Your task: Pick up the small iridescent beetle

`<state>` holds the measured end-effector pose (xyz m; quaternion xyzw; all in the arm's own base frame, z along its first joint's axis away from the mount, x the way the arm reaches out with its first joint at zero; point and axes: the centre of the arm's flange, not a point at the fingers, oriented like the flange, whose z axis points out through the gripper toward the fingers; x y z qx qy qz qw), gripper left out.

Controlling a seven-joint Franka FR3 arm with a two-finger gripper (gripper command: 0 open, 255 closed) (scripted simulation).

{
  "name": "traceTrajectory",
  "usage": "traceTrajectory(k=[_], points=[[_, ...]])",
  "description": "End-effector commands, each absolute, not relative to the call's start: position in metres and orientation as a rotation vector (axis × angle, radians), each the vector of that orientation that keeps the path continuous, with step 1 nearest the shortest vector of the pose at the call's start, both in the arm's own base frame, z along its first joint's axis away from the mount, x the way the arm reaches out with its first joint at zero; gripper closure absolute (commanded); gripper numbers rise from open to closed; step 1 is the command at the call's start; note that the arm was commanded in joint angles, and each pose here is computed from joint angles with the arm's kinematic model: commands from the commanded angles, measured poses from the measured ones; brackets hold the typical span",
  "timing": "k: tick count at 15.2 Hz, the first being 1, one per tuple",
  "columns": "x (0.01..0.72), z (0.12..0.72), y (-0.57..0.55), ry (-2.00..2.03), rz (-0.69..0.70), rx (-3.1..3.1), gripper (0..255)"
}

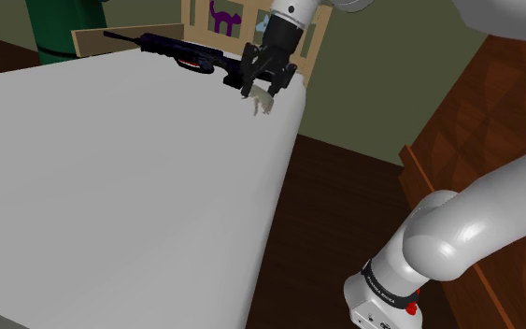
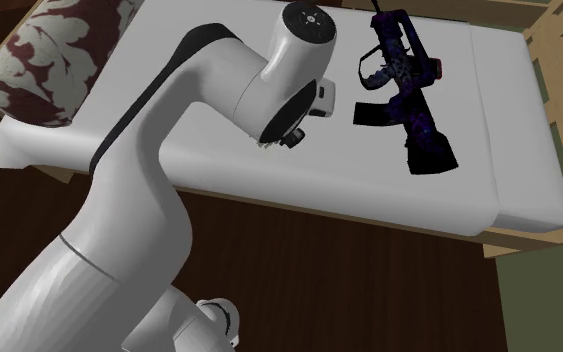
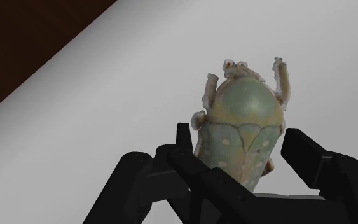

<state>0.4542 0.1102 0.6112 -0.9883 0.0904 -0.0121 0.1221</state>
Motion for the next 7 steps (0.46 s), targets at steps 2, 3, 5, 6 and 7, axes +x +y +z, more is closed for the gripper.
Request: traceTrajectory(k=[2, 3, 5, 6, 7], points=[[0.453, 0.628, 0.11, 0.264, -0.035, -2.885, 255], [0.453, 0.633, 0.11, 0.264, -0.035, -2.885, 255], [0.453, 0.644, 0.11, 0.264, -0.035, -2.885, 255], [0.453, 0.645, 0.11, 0.264, -0.035, -2.885, 255], [0.453, 0.645, 0.11, 0.264, -0.035, -2.885, 255]])
